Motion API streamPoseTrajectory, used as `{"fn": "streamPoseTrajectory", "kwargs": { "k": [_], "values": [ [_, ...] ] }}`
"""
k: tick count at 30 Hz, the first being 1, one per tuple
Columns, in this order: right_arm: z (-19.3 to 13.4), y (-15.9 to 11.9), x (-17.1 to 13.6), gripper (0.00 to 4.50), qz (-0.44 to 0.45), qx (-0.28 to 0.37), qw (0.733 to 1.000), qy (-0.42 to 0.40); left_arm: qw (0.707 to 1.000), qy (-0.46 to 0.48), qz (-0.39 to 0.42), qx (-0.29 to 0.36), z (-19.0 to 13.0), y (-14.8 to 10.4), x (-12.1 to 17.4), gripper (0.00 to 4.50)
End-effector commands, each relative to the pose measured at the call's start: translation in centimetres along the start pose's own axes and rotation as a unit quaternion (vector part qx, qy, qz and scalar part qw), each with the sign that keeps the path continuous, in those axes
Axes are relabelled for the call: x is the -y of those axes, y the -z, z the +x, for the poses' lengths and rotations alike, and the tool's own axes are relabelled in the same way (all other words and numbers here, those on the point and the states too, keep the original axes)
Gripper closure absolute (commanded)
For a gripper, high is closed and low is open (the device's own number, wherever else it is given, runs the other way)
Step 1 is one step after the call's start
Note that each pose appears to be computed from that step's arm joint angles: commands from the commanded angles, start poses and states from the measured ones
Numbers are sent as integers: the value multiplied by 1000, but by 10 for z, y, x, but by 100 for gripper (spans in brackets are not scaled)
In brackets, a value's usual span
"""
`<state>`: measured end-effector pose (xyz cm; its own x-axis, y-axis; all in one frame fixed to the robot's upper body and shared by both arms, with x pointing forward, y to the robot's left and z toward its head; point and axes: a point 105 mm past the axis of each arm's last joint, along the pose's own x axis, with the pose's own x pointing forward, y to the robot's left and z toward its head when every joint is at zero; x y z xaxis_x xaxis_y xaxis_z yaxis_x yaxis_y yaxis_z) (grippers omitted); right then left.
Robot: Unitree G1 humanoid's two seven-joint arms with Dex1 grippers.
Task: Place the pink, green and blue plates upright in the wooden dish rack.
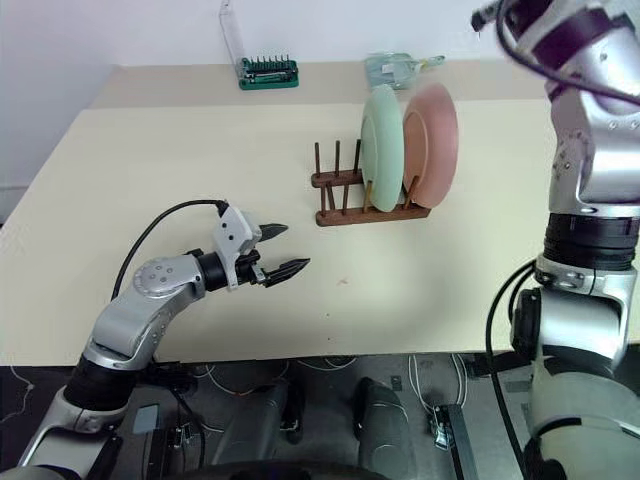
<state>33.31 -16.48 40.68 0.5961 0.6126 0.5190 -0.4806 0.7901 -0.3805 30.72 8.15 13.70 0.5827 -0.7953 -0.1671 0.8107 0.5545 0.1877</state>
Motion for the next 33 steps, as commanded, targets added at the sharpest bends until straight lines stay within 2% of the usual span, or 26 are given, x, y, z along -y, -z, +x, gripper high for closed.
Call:
{"fn": "streamPoseTrajectory", "kwargs": {
  "k": [1,3,6,9,14,18,22,27,31,33],
  "values": [
    [-1,-20,-67,449,198,39,966,-164,1000,-5,7,19,-4,-9,-1,46],
    [6,-9,-82,449,322,23,932,-168,1000,-9,6,19,-5,-8,-2,46],
    [11,12,-86,449,424,-19,895,-138,1000,-12,6,20,-6,-8,-3,46],
    [11,32,-83,449,447,-60,886,-105,1000,-12,4,21,-5,-8,-2,46],
    [17,54,-72,449,500,-92,860,-37,1000,-13,3,22,-5,-8,-1,46],
    [20,66,-74,449,548,-111,829,2,1000,-14,1,27,-5,-10,-2,46],
    [18,69,-76,449,560,-119,820,14,999,-14,0,29,-5,-11,-2,46],
    [12,96,-74,449,543,-172,819,69,1000,-12,0,28,-6,-10,-2,46],
    [6,106,-72,298,542,-180,817,80,1000,-11,2,28,-5,-11,-2,46],
    [9,98,-68,208,528,-163,830,76,1000,-10,1,27,-5,-10,-2,46]
  ]
}}
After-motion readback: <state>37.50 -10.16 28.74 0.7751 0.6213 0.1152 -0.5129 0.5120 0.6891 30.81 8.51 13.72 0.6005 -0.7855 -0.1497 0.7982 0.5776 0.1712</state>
